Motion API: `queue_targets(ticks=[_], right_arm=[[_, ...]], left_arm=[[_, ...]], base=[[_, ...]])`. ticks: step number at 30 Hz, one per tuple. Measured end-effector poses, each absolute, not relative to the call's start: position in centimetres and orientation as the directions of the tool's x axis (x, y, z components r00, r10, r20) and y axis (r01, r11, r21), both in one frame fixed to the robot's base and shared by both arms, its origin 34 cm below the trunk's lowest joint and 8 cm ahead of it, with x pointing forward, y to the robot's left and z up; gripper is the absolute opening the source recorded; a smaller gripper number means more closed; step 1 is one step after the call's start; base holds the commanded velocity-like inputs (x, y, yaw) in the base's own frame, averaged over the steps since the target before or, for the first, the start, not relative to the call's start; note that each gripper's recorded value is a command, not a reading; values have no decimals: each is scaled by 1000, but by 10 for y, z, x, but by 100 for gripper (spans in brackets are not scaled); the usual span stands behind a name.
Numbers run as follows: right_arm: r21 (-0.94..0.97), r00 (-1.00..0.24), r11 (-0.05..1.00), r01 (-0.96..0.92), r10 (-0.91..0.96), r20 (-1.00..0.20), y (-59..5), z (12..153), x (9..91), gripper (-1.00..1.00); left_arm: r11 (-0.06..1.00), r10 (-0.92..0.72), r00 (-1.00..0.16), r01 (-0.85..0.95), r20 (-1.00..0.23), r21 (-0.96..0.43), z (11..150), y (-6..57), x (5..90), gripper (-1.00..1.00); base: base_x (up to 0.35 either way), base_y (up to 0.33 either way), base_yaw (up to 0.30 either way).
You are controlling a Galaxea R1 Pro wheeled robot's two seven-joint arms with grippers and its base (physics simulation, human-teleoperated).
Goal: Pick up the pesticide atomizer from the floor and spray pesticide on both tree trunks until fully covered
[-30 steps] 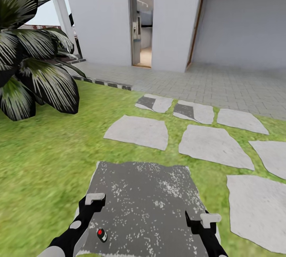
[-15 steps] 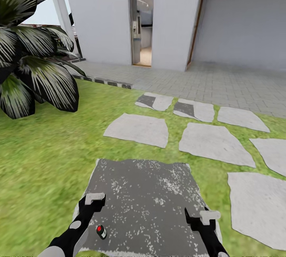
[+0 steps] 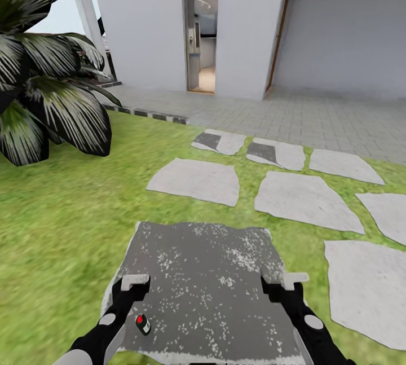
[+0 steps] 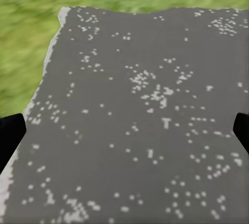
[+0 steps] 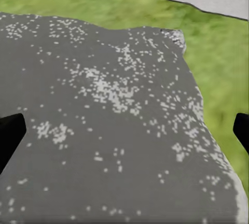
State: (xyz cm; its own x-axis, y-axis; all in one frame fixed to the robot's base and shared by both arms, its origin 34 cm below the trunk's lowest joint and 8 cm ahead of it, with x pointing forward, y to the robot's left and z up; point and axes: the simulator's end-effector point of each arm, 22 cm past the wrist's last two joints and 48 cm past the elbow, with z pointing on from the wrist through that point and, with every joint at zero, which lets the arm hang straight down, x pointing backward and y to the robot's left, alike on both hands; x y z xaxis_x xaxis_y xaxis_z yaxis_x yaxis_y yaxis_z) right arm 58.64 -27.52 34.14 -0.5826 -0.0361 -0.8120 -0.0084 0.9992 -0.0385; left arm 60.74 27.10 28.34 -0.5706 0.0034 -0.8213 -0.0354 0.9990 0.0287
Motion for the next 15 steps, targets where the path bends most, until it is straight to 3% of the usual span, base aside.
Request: queue_targets(ticks=[15], right_arm=[[-46, -569, 999, -5, -40, -821, -278, 320, 584, 100]], left_arm=[[999, 0, -610, -38, -792, 29, 250, 272, 593, 100]], base=[[0, 0, 0]])
